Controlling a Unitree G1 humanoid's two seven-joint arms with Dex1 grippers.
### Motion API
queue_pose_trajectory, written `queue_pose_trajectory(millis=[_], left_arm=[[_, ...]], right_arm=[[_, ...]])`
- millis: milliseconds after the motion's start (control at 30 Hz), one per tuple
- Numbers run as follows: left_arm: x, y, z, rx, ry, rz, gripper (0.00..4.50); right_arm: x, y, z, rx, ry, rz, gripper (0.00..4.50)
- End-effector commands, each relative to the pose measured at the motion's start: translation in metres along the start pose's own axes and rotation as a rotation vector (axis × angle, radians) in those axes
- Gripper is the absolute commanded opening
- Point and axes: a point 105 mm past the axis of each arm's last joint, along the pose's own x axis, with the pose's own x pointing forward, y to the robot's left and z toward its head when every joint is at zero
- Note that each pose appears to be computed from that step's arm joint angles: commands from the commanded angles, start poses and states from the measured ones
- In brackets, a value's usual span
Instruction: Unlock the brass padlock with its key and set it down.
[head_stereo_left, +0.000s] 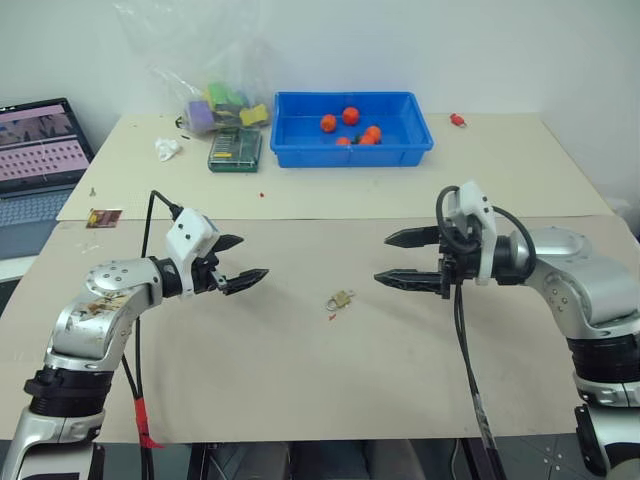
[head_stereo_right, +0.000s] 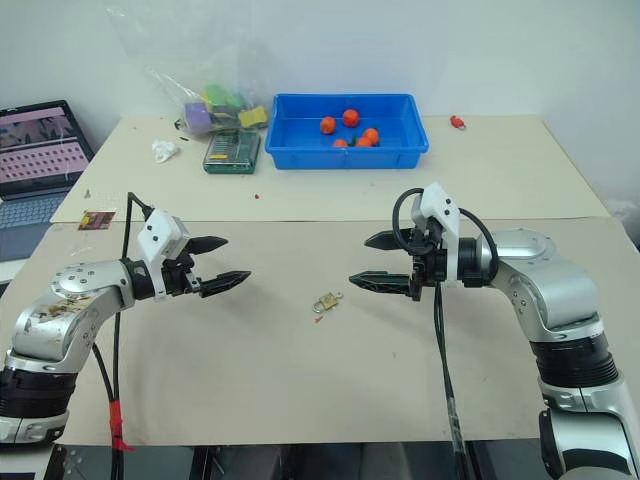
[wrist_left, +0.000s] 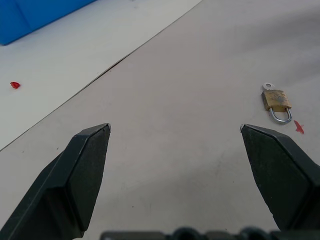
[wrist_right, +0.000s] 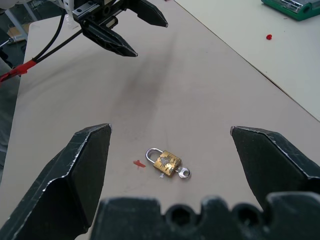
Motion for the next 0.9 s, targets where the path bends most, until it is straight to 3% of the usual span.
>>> queue_pose_trajectory(millis=[33,133,500,633,900], left_arm=[[-0.003,-0.001,0.022,0.019,-0.078,-0.037,4.42],[-0.005,-0.01,0.034,-0.013,-0.113,-0.153,4.42],[0.024,-0.049,0.026,0.066,-0.076,-0.35,4.42],[0.039,-0.052,0.028,0.082,-0.092,-0.313,4.42],[0.076,-0.101,0.019,0.007,-0.098,-0.243,4.42]], right_arm=[[-0.003,0.003,0.009,-0.05,-0.024,-0.003,4.5],[-0.008,0.008,0.012,-0.058,-0.033,-0.032,4.5],[-0.01,0.033,0.004,-0.024,-0.027,-0.043,4.5],[-0.013,0.033,-0.001,-0.02,-0.007,-0.078,4.5],[-0.017,0.021,0.001,-0.043,0.017,-0.184,4.5]])
